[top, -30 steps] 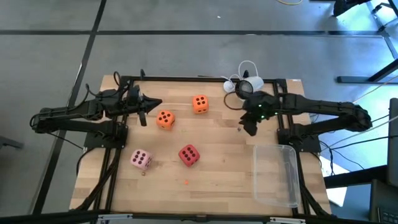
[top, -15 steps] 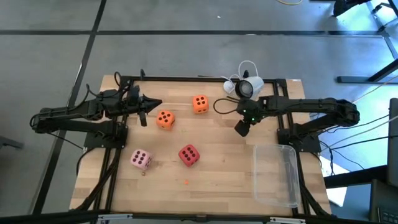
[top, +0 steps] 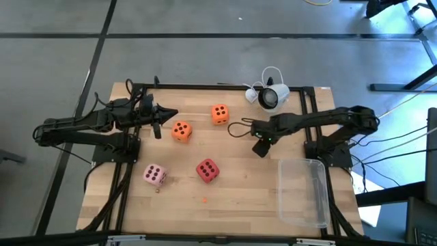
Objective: Pick & Place Dice
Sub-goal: Put the blue small die into the transparent bin
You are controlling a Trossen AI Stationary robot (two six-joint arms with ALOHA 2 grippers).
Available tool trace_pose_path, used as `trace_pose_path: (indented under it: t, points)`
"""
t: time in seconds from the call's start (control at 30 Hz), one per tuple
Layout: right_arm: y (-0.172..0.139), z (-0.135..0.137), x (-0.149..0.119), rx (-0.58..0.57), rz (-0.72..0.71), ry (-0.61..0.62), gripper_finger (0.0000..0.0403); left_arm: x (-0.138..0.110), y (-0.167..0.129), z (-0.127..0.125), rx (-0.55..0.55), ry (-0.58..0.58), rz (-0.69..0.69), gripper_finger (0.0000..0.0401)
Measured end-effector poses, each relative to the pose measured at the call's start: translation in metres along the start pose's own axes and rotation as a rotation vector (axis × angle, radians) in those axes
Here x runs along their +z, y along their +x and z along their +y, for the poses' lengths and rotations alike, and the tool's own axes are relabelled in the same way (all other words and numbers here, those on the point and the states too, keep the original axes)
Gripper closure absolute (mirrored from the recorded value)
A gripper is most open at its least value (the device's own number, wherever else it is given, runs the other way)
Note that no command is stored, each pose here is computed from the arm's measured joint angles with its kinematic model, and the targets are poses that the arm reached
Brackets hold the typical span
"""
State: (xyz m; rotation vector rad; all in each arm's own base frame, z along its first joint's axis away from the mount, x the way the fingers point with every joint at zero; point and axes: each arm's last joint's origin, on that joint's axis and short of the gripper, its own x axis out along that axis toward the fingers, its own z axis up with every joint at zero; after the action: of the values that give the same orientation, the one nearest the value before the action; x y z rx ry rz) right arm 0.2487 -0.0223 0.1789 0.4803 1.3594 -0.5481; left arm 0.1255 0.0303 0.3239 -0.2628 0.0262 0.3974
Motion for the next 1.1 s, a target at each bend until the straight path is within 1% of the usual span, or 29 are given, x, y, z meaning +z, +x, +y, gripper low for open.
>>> trace_pose_path:
  t: [0.2,0.4,0.6,0.87,1.1]
  points:
    - [0.003,0.003,0.003,0.012,-0.024,0.009,0.0238,0.0,0.0,0.0,-0.008,-0.001,0.002,0.0397]
    - [0.003,0.003,0.003,0.027,-0.012,0.078,0.0222,0.0,0.0,0.0,-0.009,-0.001,0.002,0.0397]
    - [0.003,0.003,0.003,0.027,-0.012,0.086,0.0205,0.0,0.0,0.0,-0.01,-0.001,0.003,0.0397]
    - [0.003,0.0,0.005,-0.019,-0.041,0.096,0.0206,0.0,0.0,0.0,-0.012,-0.001,0.003,0.0397]
    - [0.022,0.002,0.005,-0.067,0.027,0.117,0.0206,0.0,0.0,-0.001,-0.027,-0.005,0.007,0.0397]
